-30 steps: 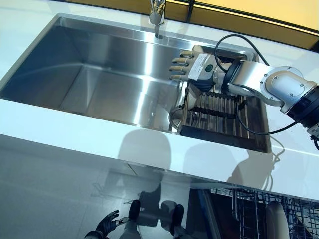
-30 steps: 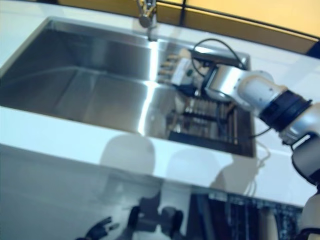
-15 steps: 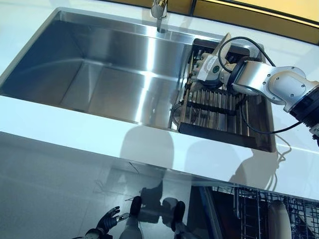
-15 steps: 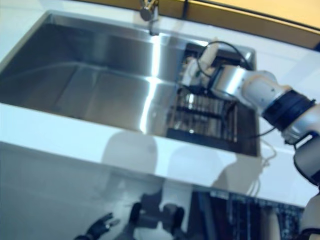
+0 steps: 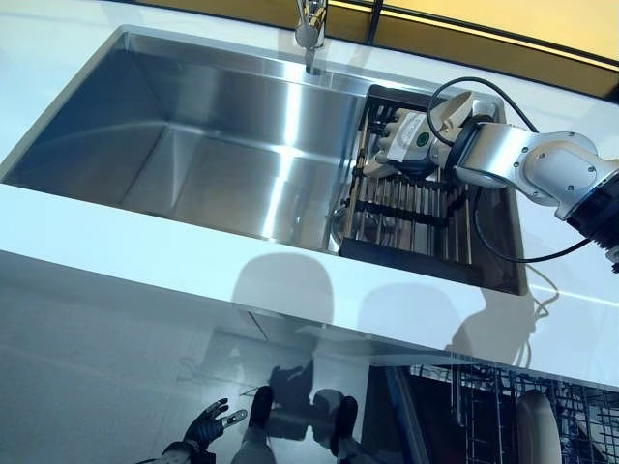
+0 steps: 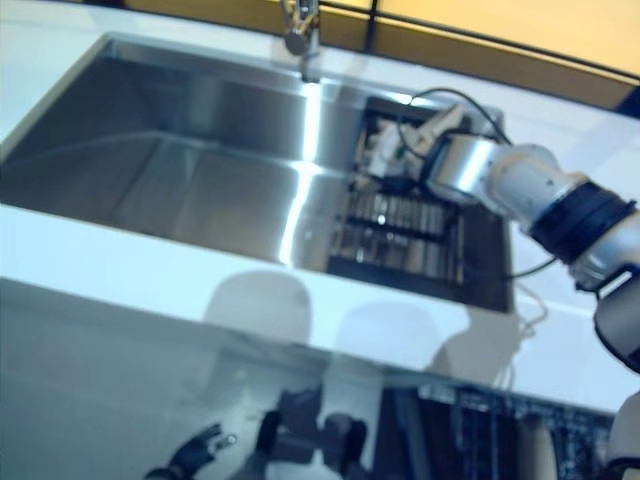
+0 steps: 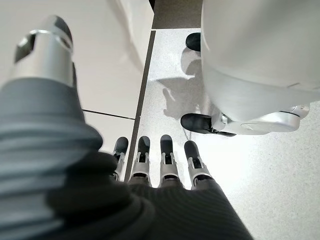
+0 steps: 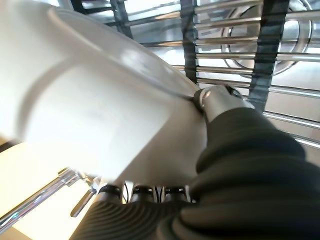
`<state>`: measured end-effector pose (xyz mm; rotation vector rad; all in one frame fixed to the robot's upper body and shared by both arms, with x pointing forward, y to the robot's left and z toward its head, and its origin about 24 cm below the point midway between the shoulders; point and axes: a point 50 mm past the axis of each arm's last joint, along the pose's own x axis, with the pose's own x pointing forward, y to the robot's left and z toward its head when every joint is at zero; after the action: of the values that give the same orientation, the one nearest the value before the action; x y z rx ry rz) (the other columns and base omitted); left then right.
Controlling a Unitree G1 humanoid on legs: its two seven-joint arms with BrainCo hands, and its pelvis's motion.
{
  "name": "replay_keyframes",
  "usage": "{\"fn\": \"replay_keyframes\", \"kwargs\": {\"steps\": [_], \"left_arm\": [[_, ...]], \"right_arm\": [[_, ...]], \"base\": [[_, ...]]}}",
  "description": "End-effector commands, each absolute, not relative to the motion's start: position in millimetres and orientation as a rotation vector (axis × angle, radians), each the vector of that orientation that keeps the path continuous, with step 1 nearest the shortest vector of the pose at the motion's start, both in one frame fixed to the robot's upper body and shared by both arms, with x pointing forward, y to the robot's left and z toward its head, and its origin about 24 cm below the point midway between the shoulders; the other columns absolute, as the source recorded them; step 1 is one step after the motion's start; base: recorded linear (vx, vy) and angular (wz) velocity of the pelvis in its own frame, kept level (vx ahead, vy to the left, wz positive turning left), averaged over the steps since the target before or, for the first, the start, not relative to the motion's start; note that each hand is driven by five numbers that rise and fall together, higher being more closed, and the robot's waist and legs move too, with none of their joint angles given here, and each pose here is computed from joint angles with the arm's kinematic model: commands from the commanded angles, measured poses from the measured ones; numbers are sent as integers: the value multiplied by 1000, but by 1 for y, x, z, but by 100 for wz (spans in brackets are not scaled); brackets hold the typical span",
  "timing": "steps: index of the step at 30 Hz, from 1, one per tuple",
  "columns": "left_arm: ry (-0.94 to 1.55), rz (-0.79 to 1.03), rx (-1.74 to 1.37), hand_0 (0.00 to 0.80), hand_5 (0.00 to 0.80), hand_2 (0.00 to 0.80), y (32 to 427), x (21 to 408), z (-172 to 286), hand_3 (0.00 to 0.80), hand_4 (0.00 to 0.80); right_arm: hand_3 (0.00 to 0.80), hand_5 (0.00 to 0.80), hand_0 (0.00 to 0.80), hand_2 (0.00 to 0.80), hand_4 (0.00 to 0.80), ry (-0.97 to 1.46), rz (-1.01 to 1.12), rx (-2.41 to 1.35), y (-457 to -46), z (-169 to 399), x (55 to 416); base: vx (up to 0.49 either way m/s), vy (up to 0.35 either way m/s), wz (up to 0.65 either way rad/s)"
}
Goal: Take plates into dishwasher
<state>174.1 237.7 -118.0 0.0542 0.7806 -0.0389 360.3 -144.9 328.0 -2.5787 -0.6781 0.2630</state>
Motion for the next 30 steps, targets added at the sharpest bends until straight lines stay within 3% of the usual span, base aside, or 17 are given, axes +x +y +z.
{"fn": "replay_keyframes", "kwargs": {"steps": [1, 16, 30], "left_arm": [[798, -46, 97, 0, 0, 0, 247, 167, -118, 0, 0], [879, -36, 76, 0, 0, 0, 244, 149, -130, 0, 0], [934, -101, 47, 0, 0, 0, 227, 137, -140, 0, 0]], "right_arm": [[800, 800, 800, 800, 800, -709, 97, -2567, -148, 367, 354], [800, 800, 800, 800, 800, -689, 0, -2342, -164, 390, 352], [800, 800, 800, 800, 800, -505, -177, -1470, -240, 391, 349]], "base": [[0, 0, 0], [30, 27, -5], [41, 75, -21]]}}
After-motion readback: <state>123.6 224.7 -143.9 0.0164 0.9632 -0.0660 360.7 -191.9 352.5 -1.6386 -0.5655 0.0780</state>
